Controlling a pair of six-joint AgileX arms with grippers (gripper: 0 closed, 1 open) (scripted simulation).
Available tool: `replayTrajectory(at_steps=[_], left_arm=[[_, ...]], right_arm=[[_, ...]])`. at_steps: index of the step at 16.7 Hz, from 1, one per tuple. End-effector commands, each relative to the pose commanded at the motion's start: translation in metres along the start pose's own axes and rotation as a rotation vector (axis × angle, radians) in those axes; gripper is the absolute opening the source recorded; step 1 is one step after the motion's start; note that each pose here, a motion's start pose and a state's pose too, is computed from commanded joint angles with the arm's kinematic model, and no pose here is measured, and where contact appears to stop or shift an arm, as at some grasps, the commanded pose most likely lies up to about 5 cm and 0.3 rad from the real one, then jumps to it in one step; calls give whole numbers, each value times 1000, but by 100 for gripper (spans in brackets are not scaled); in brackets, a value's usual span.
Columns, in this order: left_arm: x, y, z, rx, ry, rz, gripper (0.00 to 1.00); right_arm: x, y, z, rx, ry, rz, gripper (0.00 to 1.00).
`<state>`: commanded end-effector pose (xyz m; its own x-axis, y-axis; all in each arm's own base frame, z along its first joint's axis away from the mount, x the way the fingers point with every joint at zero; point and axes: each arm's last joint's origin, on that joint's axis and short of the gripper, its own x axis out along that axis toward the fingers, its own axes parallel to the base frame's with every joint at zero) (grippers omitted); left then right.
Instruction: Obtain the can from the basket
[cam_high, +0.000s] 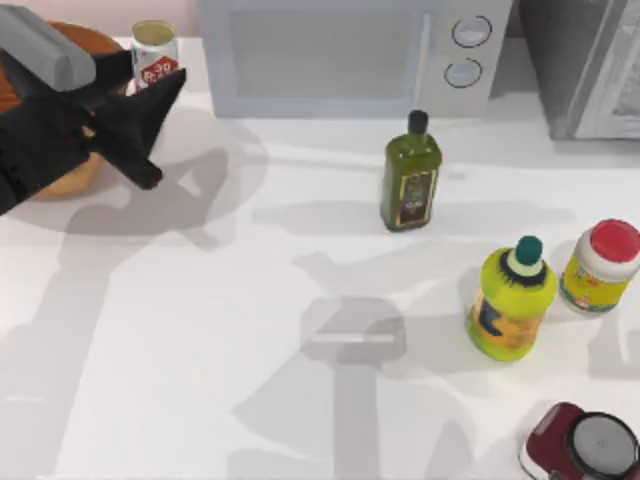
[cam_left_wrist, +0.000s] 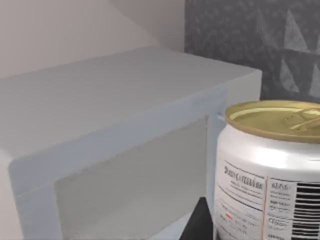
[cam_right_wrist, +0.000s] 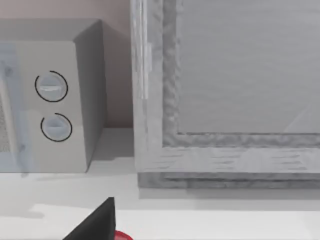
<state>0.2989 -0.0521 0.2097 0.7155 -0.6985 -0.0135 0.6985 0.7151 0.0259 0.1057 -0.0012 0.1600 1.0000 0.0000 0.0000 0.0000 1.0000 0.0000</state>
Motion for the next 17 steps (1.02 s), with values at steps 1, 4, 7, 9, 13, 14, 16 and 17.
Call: replayTrajectory(at_steps=[1,4,7,9,13,14,16,17], left_arm=[[14,7,-9,3,-4,-60,0],[50,22,-44,10,-13,-237,0],[76,30,-87,5,-14,-405,0],[88,32,-115,-2,-13,-507,0],[101,33,-159,-14,-16,-682,0],[102,33,-168,-17,-16,-717,0],[104,35,-181,-20,-18,-771,0],[105,35,-186,-20,-20,-792,0]], right_arm=[[0,0,0,0,0,0,100],[0,0,0,0,0,0,100],[0,0,0,0,0,0,100],[0,0,0,0,0,0,100],[0,0,0,0,0,0,100],[0,0,0,0,0,0,100],[0,0,0,0,0,0,100],[0,0,0,0,0,0,100]])
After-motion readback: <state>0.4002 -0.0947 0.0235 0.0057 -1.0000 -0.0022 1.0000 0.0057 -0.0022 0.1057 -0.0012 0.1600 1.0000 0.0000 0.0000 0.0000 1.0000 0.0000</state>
